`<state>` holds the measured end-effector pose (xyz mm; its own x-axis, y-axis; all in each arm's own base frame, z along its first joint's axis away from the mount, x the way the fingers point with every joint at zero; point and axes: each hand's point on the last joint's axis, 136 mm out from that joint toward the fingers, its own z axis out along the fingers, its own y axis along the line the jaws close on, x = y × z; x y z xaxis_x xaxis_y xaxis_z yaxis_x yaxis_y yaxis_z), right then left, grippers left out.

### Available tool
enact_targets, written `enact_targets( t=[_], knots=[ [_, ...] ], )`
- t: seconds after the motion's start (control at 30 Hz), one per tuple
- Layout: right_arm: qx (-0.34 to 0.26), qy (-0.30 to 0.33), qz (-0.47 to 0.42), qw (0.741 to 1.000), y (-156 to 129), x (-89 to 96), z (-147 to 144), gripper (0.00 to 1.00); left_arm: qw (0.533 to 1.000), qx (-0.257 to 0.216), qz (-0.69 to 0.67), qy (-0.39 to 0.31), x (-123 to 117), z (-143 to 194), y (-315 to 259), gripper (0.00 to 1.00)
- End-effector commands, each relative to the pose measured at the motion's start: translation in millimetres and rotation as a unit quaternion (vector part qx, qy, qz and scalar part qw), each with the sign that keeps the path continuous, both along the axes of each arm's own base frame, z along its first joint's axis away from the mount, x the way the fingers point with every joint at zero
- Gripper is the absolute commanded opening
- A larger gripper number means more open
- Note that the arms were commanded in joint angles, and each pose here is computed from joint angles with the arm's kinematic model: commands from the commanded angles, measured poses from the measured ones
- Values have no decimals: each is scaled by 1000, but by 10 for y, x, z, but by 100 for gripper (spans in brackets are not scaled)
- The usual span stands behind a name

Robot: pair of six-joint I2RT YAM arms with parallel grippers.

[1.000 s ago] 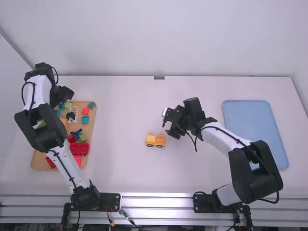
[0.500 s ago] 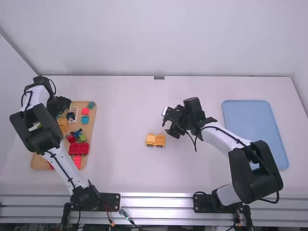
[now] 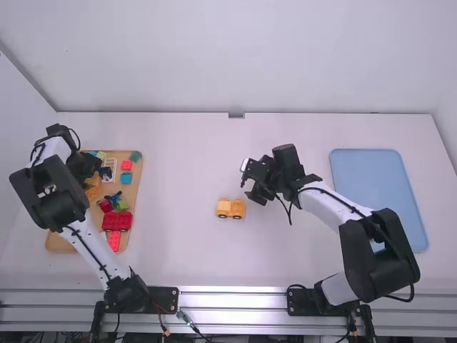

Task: Assemble lego blocks to make yellow taxi

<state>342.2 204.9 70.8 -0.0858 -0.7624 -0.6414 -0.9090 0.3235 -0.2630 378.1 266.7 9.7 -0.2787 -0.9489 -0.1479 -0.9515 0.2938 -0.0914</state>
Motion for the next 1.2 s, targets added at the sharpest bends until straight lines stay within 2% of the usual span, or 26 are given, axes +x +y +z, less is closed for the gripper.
enact_targets(
  t=[0.0, 0.33, 0.53, 0.8, 0.87, 0.9, 1.03, 1.17],
  knots=[
    [6, -6, -1, 1000, 21, 30, 85, 99, 1000, -1, -7, 0, 4, 6, -31, 64],
    [5, -2, -1, 1000, 16, 17, 74, 99, 1000, -5, -6, 1, -45, -160, -84, 59],
    [4, 0, -1, 1000, 12, 5, 60, 99, 1000, -2, -2, 2, -76, -185, -49, 40],
    [13, 4, 2, 1000, 38, -9, 73, 99, 999, 4, -39, 0, -19, -138, -56, 37],
    [59, 6, -24, 998, 125, 78, 203, 99, 998, 2, -63, -3, 26, -7, -60, 28],
    [91, 6, -38, 995, 179, 136, 301, 99, 997, -1, -81, -13, 75, 98, -73, 28],
    [151, 8, -41, 988, 312, 199, 520, 99, 991, -8, -127, -50, 229, 390, -131, 27],
    [193, 24, -57, 979, 348, 280, 712, 99, 986, 16, -153, -66, 283, 712, -169, 17]
  ],
)
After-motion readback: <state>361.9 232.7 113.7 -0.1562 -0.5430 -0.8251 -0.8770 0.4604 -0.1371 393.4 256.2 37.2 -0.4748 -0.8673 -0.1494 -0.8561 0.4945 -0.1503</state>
